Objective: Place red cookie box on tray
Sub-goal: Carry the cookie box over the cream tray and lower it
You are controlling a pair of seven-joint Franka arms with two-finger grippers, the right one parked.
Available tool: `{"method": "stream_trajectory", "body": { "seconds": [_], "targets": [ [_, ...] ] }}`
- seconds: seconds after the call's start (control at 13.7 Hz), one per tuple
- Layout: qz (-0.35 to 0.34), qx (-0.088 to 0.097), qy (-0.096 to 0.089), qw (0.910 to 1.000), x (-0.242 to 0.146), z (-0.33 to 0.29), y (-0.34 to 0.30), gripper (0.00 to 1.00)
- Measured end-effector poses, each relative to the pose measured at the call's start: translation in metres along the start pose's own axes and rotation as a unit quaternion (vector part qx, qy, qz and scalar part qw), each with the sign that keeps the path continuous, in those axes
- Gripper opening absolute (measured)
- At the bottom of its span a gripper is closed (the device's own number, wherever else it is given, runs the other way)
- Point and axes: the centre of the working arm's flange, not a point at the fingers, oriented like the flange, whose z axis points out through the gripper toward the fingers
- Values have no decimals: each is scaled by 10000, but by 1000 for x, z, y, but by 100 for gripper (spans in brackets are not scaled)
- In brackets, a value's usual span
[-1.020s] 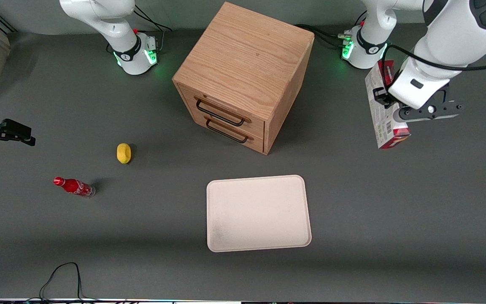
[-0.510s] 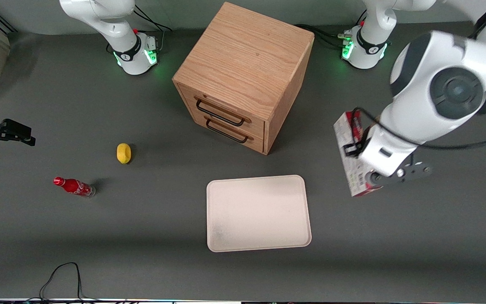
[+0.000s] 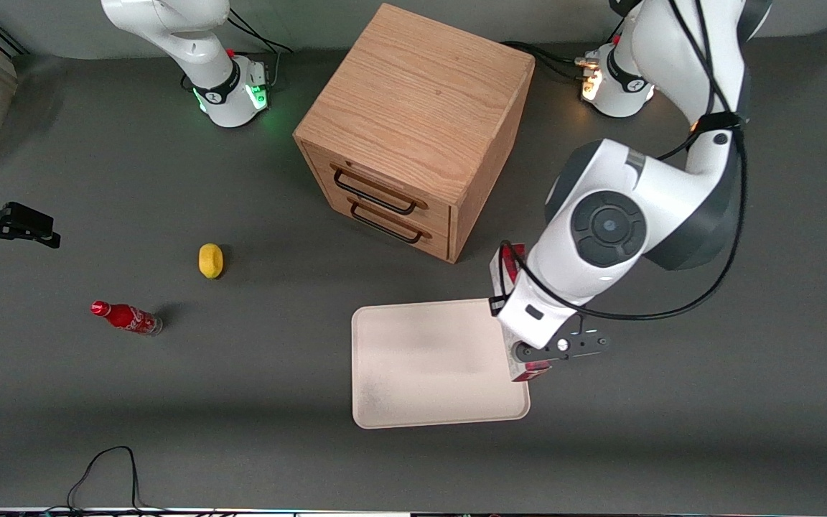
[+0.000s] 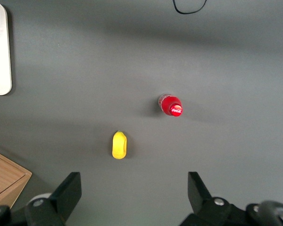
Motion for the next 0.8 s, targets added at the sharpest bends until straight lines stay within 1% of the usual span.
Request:
{"method": "stream_trajectory", "body": {
  "seconds": [0.22,0.44,0.66,0.8],
  "targets": [
    [-13,32,112,9999,11,25,1,3],
    [-4,73,205,9998,27,92,4,3],
    [74,218,148,9996,33,144,1,3],
    [166,285,148,9993,36,162,-2,3]
  ]
}}
